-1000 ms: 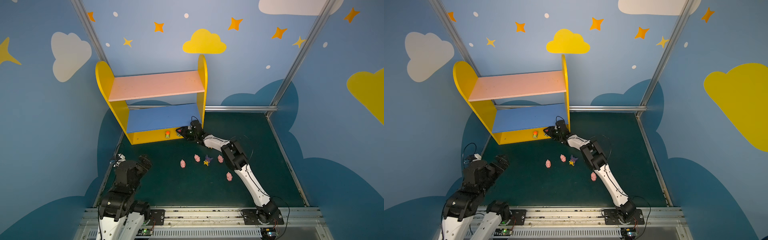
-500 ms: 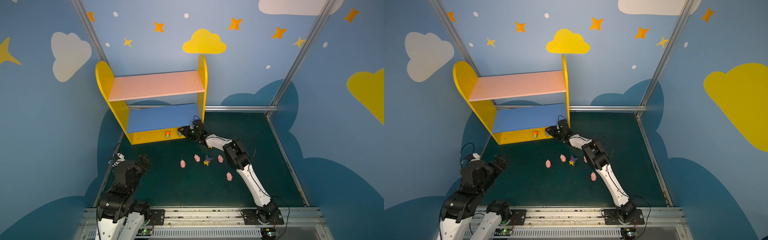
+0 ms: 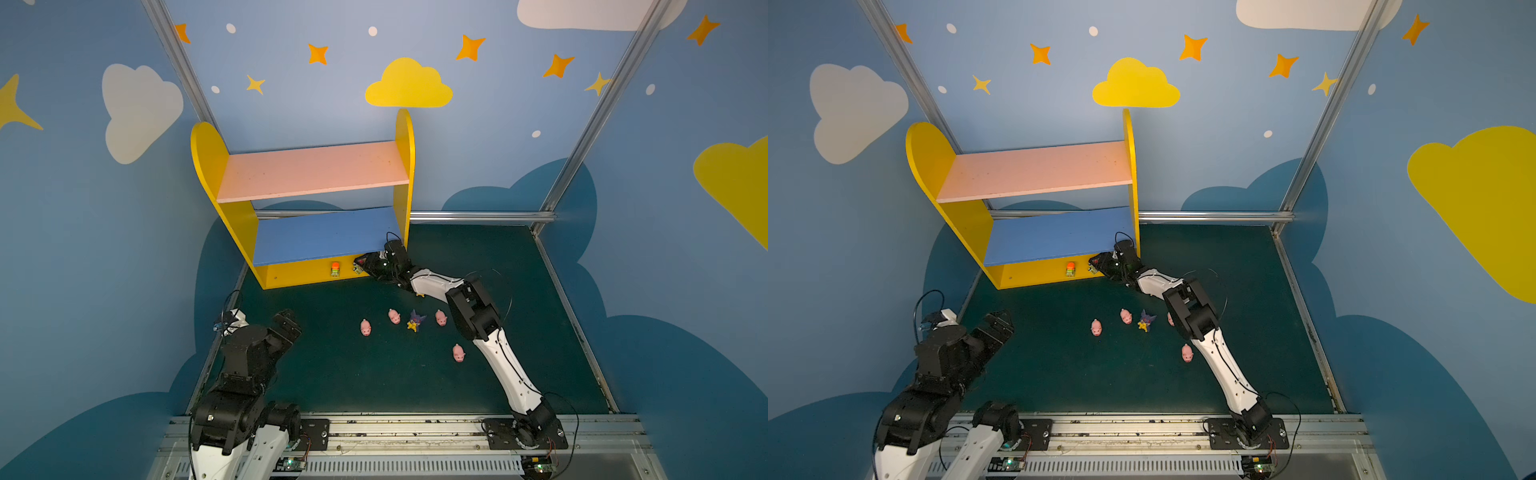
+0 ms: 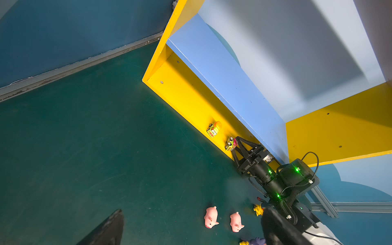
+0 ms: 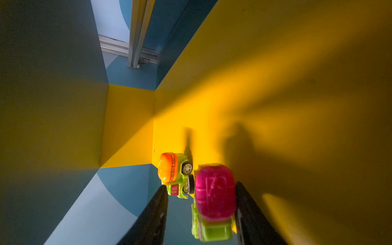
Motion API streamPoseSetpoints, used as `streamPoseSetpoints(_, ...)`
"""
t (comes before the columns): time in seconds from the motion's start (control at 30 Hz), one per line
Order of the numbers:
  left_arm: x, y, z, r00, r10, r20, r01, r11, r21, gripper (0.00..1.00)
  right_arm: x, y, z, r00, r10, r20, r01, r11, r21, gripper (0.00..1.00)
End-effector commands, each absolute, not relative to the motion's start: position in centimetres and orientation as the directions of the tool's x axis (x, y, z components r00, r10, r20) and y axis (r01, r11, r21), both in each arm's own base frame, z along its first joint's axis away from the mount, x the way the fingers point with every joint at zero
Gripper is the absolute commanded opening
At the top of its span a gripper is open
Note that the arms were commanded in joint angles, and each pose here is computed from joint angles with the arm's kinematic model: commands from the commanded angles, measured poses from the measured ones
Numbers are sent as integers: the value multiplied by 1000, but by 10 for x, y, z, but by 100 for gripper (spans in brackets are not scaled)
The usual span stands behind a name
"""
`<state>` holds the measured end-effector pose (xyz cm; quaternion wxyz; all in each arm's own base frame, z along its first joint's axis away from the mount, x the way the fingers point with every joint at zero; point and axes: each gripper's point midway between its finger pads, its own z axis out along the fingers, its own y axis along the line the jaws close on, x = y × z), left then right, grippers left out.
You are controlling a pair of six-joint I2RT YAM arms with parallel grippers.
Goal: Organize plastic toys on shelves
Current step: Place the plastic toy on the shelf.
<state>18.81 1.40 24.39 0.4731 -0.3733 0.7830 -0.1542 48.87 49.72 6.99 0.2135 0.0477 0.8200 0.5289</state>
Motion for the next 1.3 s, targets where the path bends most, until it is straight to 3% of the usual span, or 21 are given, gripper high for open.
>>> streamPoseSetpoints(0.0, 183, 19, 253, -254, -717, -650, -438, 684, -583, 100, 486, 505, 146, -871, 316, -376, -268, 336, 903, 50)
streamPoseSetpoints(0.5, 181, 20, 262, -239, -714, -658, -428, 685, -589, 100, 484, 500, 147, -870, 316, -379, -267, 344, 900, 50)
streamPoseSetpoints(0.77, 179, 20, 264, -237, -714, -659, -424, 686, -591, 100, 478, 492, 152, -865, 316, -389, -268, 364, 892, 63)
streamPoseSetpoints(1.27, 174, 14, 258, -266, -715, -647, -402, 692, -600, 100, 395, 472, 168, -890, 192, -412, -324, 367, 872, 67)
